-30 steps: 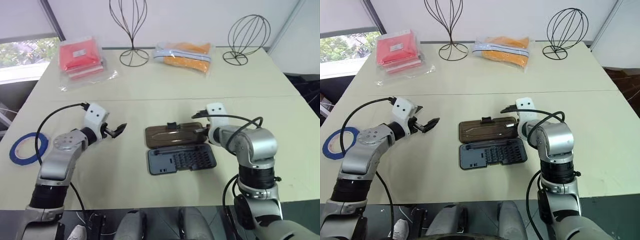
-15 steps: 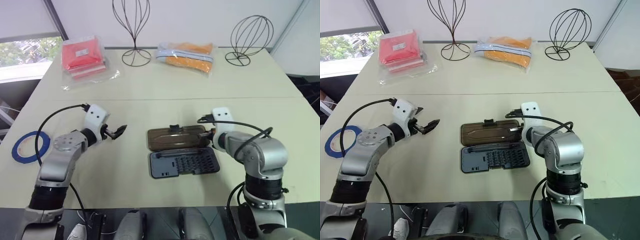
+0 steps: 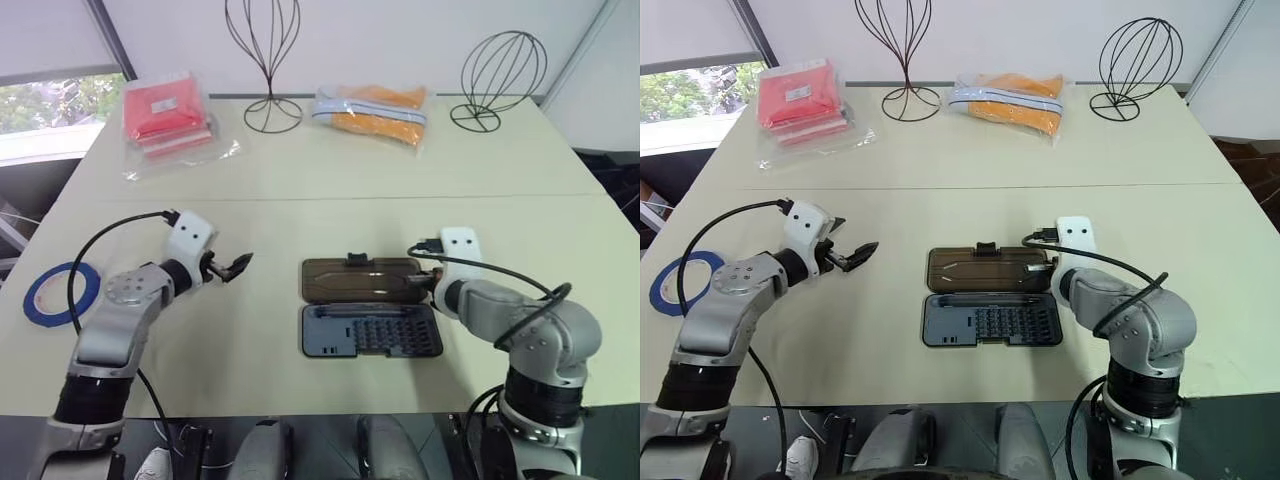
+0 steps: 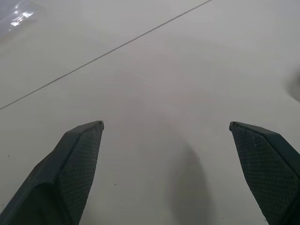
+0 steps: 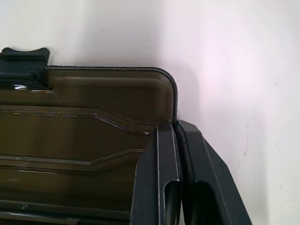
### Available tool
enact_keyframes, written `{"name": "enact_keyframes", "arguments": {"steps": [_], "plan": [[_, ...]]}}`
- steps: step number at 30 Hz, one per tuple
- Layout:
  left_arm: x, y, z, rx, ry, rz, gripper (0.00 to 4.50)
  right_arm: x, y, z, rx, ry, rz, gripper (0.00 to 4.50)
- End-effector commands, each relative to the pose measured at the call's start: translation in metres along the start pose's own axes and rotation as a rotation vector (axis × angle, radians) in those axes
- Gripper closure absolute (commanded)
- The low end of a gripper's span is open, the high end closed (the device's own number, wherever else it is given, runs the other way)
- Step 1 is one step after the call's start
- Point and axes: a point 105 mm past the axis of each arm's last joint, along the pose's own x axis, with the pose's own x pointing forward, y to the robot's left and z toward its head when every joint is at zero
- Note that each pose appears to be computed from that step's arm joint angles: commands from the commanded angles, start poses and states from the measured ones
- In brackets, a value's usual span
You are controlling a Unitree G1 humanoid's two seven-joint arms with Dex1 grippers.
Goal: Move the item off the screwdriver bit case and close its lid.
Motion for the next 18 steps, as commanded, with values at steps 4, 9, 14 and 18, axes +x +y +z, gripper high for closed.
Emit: {"name": "enact_keyframes", "arguments": {"steps": [4, 9, 14, 18], "plan": [[-0.004, 0.004, 0.015, 0.042, -0.036, 0.013, 0.0, -0.007, 0.006, -0.012, -0.005, 0.071, 0.048, 4.47], [-0.005, 0.004, 0.015, 0.042, -0.035, 0.011, 0.0, -0.011, 0.007, -0.012, -0.003, 0.102, 0.055, 4.47], [-0.005, 0.003, 0.016, 0.041, -0.035, 0.01, 0.0, -0.02, 0.008, -0.011, 0.02, 0.134, 0.062, 4.47], [-0.005, 0.002, 0.016, 0.04, -0.036, 0.005, 0.0, -0.029, 0.008, -0.012, 0.051, 0.202, 0.034, 4.47]]}}
